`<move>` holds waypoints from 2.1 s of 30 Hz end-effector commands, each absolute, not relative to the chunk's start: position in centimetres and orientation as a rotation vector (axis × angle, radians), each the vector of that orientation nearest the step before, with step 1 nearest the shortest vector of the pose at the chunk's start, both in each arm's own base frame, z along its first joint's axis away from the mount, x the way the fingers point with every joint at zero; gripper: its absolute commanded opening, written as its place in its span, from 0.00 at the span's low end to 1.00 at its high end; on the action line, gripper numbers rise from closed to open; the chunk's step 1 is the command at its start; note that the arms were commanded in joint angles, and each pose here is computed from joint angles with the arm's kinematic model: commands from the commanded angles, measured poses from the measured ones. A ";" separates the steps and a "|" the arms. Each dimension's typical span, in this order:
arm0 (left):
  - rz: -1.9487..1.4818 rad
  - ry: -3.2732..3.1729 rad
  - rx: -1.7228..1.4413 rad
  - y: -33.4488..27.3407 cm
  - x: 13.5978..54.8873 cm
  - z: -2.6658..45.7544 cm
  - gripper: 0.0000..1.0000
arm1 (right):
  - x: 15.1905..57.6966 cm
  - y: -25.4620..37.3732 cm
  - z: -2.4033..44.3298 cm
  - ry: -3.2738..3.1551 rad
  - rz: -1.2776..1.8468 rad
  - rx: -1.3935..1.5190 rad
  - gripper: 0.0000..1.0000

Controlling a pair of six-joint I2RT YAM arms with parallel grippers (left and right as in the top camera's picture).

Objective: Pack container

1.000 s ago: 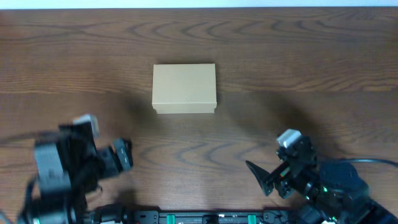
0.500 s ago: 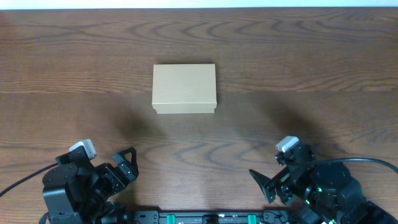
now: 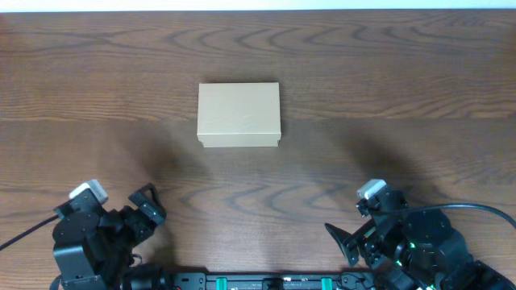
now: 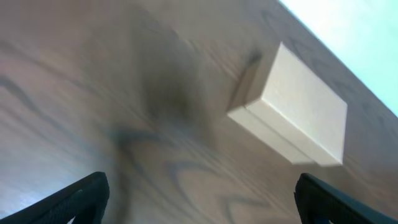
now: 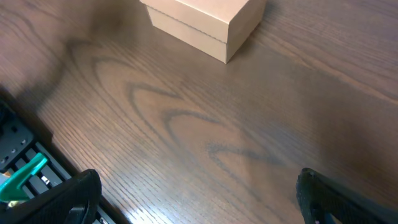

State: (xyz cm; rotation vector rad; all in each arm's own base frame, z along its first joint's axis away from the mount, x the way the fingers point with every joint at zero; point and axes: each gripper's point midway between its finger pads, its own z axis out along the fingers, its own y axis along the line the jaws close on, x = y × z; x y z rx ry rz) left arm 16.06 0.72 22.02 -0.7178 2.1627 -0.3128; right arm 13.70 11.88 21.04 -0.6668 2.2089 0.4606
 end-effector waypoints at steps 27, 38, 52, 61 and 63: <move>-0.069 2.116 -0.184 0.6 19.0 11.2 0.95 | 13.7 11.7 20.8 2.223 0.461 -0.643 0.99; 0.023 2.142 -0.136 1.3 19.0 8.8 0.95 | 13.7 11.7 20.8 2.223 0.461 -0.643 0.99; 0.057 2.159 -0.028 0.9 19.3 7.5 0.95 | 13.7 11.7 20.8 2.223 0.461 -0.643 0.99; 0.058 2.159 -0.028 1.0 19.3 7.5 0.95 | 13.7 11.7 20.8 2.223 0.461 -0.643 0.99; 0.057 2.159 -0.028 0.9 19.3 7.5 0.95 | 13.7 11.7 20.8 2.223 0.461 -0.643 0.99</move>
